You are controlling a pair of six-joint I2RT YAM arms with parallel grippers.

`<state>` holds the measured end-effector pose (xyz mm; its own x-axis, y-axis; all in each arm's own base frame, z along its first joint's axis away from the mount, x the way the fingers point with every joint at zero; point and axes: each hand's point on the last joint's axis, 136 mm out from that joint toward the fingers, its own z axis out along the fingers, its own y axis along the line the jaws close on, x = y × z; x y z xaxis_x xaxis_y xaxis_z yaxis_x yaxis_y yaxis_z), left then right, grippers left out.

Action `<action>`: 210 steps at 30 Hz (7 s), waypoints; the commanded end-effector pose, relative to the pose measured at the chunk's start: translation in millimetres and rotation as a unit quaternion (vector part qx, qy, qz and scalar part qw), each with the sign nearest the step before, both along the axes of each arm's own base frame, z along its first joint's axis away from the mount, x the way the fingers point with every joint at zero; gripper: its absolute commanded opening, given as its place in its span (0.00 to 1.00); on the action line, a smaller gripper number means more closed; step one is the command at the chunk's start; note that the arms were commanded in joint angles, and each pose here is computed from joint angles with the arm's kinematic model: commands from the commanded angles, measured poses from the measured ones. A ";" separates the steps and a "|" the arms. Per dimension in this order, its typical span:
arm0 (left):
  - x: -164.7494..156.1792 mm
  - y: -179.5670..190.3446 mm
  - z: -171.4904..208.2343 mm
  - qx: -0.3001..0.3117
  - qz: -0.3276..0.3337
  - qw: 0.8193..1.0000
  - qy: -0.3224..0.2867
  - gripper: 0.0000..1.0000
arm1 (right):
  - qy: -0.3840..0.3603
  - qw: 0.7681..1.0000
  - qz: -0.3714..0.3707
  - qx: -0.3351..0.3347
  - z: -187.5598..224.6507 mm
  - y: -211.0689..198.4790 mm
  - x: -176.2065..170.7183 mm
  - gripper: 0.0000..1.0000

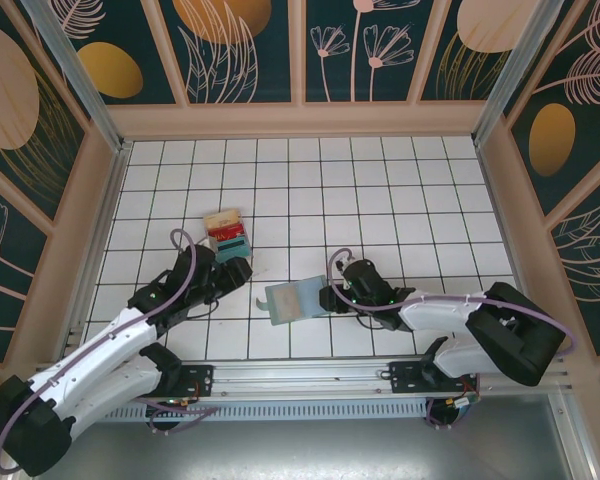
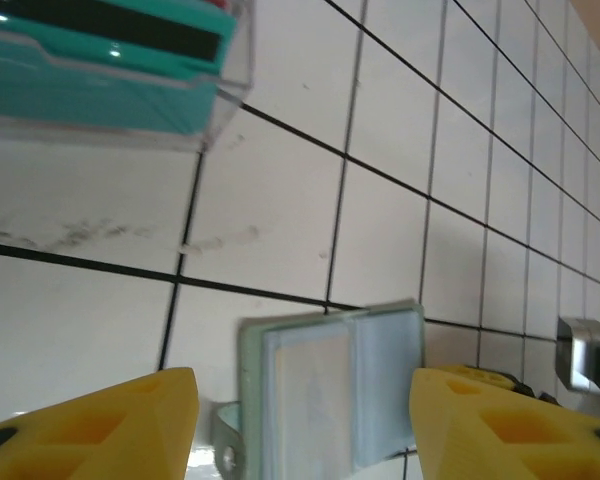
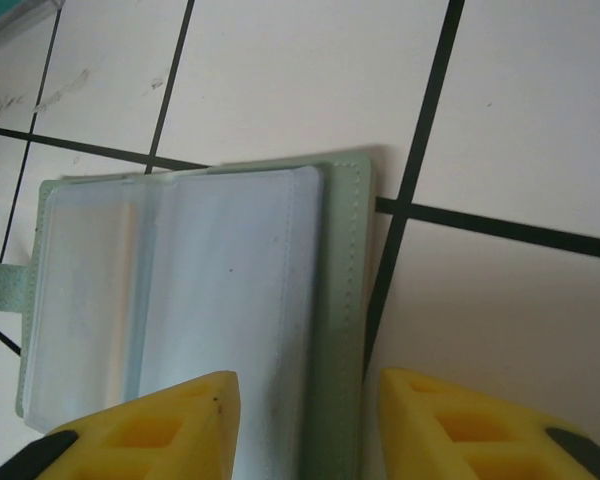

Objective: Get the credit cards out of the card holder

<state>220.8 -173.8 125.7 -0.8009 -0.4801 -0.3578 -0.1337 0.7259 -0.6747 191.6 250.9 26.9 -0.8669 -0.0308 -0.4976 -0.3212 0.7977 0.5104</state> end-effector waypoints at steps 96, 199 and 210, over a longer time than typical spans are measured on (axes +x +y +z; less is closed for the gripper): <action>-30.3 -81.9 -74.2 0.011 -0.119 0.987 0.107 0.47 | 0.024 1.000 0.012 0.004 -4.7 14.2 -12.6 0.35; -37.3 -74.5 -94.7 0.075 -0.132 0.980 0.131 0.53 | 0.038 0.999 0.019 -0.002 -11.9 19.2 -14.5 0.35; -35.3 -91.4 -89.8 0.037 -0.150 0.980 0.123 0.53 | 0.038 0.999 0.020 -0.002 -11.7 19.5 -14.3 0.35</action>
<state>184.6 -252.6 30.2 -0.9634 -0.2152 -0.1598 -0.0929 0.8273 -0.5540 182.3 264.6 22.4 -0.8850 -0.0501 -0.4628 -0.3182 0.7907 0.5230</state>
